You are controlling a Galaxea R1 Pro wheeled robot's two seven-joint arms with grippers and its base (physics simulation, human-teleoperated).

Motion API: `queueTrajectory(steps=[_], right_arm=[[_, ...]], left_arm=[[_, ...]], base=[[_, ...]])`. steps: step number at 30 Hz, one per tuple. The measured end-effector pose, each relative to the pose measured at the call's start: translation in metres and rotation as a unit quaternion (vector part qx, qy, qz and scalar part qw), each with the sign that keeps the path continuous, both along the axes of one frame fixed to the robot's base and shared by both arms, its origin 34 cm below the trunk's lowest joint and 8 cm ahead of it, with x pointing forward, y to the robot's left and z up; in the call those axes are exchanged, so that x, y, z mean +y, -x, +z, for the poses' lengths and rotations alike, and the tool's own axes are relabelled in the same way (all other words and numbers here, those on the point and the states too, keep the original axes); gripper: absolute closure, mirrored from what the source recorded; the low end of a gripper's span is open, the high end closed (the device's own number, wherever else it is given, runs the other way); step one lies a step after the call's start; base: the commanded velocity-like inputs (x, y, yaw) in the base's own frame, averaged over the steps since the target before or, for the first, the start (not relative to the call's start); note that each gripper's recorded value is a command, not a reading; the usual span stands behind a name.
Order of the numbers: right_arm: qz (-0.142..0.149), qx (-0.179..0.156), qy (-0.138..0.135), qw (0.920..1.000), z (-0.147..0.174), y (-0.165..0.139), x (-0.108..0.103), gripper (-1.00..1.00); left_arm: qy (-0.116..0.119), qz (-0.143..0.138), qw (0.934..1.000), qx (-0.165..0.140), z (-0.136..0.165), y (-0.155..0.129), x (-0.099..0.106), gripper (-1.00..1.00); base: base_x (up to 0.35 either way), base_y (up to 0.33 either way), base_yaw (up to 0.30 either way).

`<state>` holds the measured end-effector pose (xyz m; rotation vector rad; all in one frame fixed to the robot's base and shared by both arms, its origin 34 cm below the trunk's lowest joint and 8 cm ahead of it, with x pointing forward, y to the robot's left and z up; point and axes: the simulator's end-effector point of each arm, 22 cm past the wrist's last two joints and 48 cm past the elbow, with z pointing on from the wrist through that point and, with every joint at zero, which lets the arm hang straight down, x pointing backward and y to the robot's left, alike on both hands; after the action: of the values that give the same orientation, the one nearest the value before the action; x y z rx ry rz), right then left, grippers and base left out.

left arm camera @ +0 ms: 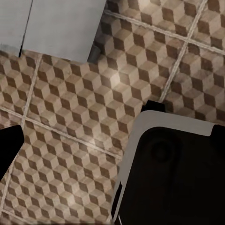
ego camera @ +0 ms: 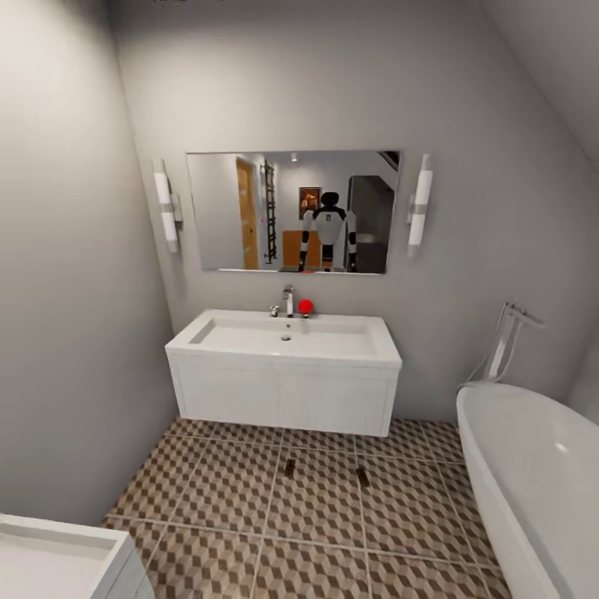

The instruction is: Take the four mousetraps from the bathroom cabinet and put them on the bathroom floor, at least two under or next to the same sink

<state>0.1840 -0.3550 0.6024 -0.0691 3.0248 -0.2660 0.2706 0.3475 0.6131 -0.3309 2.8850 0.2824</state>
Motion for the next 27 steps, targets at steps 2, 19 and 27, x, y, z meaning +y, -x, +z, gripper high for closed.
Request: queueTrajectory(steps=[2,19,27], right_arm=[[0.0,-0.001,0.0,1.0,0.0,0.0,0.0,-1.0],[0.006,-0.005,-0.001,1.0,0.0,-0.003,0.005,-1.0],[0.008,-0.006,-0.001,0.9999,0.0,-0.004,0.005,-1.0]], left_arm=[[0.0,0.0,1.0,0.0,0.0,0.0,0.0,-1.0],[0.011,-0.001,0.9999,-0.003,-0.002,-0.001,-0.018,-1.0],[0.016,-0.001,0.9999,-0.002,-0.003,-0.001,-0.026,-1.0]], base=[[0.0,0.0,0.275],[0.0,0.0,0.277],[0.0,0.0,0.277]])
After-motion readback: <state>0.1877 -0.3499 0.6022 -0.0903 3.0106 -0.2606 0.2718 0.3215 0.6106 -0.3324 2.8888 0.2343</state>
